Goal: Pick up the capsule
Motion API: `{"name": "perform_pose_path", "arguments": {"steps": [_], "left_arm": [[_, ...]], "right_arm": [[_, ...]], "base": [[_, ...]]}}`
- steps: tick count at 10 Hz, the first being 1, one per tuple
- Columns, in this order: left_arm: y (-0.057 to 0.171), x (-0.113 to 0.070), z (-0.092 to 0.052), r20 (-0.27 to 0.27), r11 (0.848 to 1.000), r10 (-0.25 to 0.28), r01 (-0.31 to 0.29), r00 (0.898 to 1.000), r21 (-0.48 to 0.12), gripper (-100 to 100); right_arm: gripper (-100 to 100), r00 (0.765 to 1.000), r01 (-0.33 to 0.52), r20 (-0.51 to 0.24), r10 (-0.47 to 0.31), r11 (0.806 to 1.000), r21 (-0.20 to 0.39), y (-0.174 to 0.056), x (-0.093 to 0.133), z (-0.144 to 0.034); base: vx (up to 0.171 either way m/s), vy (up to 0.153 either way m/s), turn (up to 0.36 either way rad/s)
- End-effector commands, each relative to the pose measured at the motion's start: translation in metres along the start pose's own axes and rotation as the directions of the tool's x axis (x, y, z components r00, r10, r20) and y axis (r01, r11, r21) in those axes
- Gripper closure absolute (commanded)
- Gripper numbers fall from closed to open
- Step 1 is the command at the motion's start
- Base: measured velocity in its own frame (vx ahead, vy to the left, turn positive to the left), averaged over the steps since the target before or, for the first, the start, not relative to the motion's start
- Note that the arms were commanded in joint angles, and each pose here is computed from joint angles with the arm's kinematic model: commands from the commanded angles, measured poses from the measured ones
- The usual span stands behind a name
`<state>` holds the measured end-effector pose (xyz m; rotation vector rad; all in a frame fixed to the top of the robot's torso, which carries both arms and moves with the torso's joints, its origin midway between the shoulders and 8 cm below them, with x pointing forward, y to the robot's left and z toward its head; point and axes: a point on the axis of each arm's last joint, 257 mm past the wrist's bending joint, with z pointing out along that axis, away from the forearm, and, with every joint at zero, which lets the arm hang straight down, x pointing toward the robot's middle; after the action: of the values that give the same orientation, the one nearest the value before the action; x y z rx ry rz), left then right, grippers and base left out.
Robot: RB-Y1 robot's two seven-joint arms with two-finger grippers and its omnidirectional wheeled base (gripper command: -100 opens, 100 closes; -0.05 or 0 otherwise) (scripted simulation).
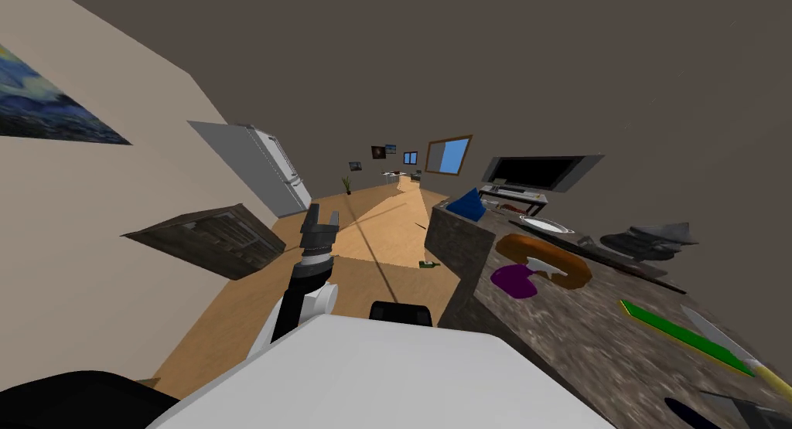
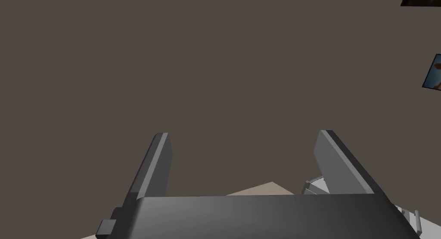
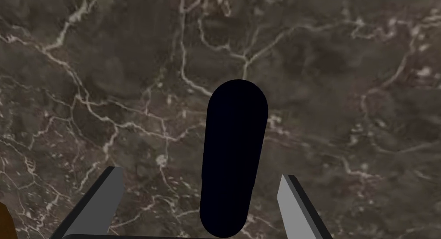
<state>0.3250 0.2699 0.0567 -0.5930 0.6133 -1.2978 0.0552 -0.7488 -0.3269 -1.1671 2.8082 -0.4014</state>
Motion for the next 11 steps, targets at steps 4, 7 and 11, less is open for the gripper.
{"name": "perform_pose_path", "arguments": {"steps": [4,7,11], "left_arm": [[0.000,0.000,0.000,0.000,1.000,0.000,0.000,1.000,0.000,0],[0.000,0.000,0.000,0.000,1.000,0.000,0.000,1.000,0.000,0],[0.000,0.000,0.000,0.000,1.000,0.000,0.000,1.000,0.000,0]], "right_arm": [[-100,0.990,-0.138,-0.040,0.138,0.990,0.001,0.028,0.036,0.011],[100,0.992,-0.121,-0.034,0.121,0.993,-0.001,0.026,0.034,0.009],[0,0.992,-0.122,-0.035,0.122,0.993,0.000,0.025,0.034,0.009]], "base": [[-0.138,0.000,0.318],[-0.023,0.000,0.018],[0.000,0.000,0.000]]}}
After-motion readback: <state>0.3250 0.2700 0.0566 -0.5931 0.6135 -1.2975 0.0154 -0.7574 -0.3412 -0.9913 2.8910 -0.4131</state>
